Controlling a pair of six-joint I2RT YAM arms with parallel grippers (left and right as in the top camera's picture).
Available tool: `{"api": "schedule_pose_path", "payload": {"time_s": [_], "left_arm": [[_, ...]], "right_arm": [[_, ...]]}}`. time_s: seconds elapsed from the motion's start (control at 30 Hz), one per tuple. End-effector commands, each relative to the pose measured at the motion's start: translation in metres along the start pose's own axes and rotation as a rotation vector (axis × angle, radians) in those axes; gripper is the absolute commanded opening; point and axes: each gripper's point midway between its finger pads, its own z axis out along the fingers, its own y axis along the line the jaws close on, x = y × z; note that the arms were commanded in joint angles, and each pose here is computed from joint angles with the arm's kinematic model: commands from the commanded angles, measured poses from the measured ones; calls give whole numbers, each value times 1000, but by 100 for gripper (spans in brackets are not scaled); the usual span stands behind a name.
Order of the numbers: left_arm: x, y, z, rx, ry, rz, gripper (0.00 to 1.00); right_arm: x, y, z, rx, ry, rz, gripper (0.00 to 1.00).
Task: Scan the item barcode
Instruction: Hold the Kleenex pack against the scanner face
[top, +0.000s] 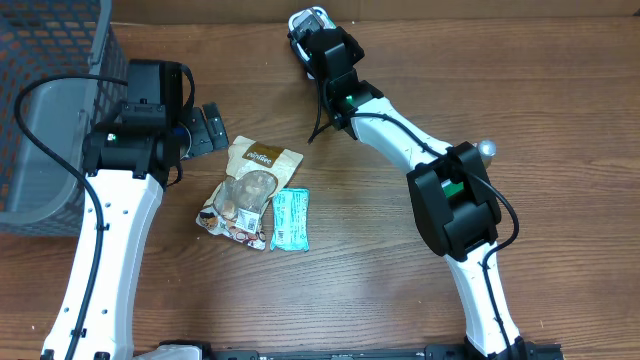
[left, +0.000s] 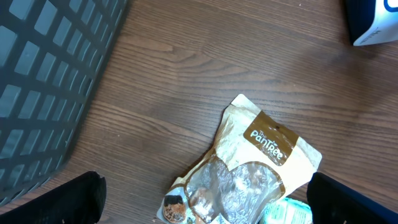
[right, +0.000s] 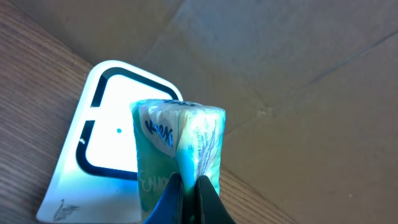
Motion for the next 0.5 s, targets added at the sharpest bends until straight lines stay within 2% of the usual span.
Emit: {"api": "schedule_pose_path", "payload": {"time_s": [0.0, 0.27, 0.47], "left_arm": [[-4, -1, -4, 7, -16, -2, 100], [-4, -1, -4, 7, -16, -2, 100], [-4, -1, -4, 7, -15, -2, 100]], "right_arm": [[-5, -2, 3, 12, -20, 8, 4], [-11, -23, 0, 106, -18, 34, 4], [-32, -37, -27, 94, -12, 71, 4]]}}
